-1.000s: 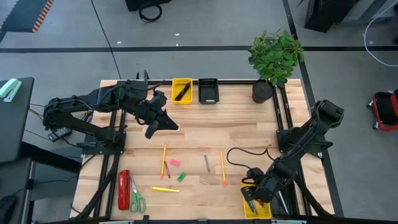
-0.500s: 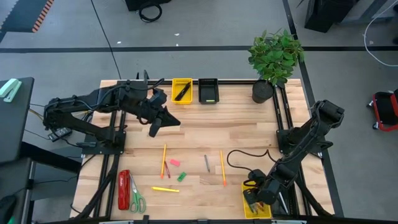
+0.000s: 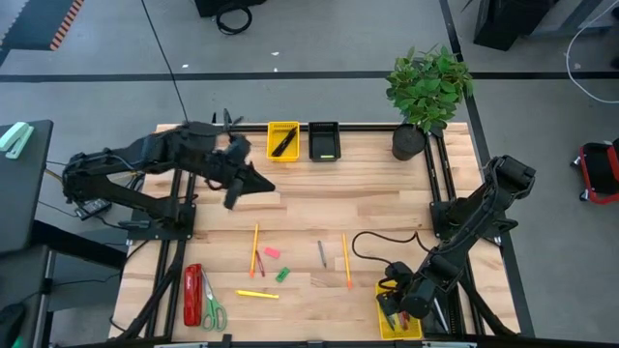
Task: Sort crayons/erasers/pens/pencils in bins
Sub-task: Put the gray crayon into the bottom yellow bin
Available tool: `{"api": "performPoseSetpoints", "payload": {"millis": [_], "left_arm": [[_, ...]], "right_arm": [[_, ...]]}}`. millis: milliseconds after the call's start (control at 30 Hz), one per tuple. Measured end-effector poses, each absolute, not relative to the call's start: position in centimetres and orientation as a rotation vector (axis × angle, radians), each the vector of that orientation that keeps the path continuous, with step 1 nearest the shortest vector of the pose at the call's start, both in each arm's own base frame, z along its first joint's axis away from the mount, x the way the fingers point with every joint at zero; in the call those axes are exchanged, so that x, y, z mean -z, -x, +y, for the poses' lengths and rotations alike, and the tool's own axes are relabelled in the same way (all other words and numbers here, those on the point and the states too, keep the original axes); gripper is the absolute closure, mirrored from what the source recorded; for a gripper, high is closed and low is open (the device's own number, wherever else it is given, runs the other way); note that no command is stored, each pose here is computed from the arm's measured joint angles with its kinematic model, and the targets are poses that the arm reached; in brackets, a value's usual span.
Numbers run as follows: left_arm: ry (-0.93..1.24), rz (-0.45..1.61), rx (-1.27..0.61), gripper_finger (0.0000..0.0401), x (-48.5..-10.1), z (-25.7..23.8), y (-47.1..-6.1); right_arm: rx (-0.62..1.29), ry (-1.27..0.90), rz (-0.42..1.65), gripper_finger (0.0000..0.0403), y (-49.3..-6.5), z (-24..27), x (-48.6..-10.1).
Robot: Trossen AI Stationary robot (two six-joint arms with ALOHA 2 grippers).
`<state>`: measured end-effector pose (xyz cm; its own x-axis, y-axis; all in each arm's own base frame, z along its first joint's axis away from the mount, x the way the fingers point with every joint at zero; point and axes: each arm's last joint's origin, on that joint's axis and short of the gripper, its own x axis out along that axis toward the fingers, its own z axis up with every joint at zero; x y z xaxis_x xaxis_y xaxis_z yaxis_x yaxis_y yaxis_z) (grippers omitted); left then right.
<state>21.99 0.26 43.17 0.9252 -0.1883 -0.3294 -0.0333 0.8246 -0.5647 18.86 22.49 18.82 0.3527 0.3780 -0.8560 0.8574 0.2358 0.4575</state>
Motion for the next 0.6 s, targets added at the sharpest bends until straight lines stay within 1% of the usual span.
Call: {"api": "performPoseSetpoints", "payload": {"millis": [133, 300, 433, 600], "left_arm": [[0.59, 0.328, 0.102, 0.0392, -44.4, 0.2, -19.6], [0.579, 0.256, 0.096, 0.037, -45.6, 0.1, -17.0], [0.578, 0.257, 0.088, 0.0368, -45.6, 0.1, -16.1], [0.582, 0.281, 0.08, 0.038, -45.5, 0.1, -15.5]], "right_arm": [[0.466, -1.383, 1.235, 0.0254, -18.9, 22.7, -18.9], [0.476, -1.396, 1.232, 0.0254, -18.9, 22.6, -19.0], [0.467, -1.361, 1.223, 0.0254, -19.2, 22.3, -18.9], [0.444, -1.352, 1.206, 0.0254, -19.8, 22.0, -19.0]]}}
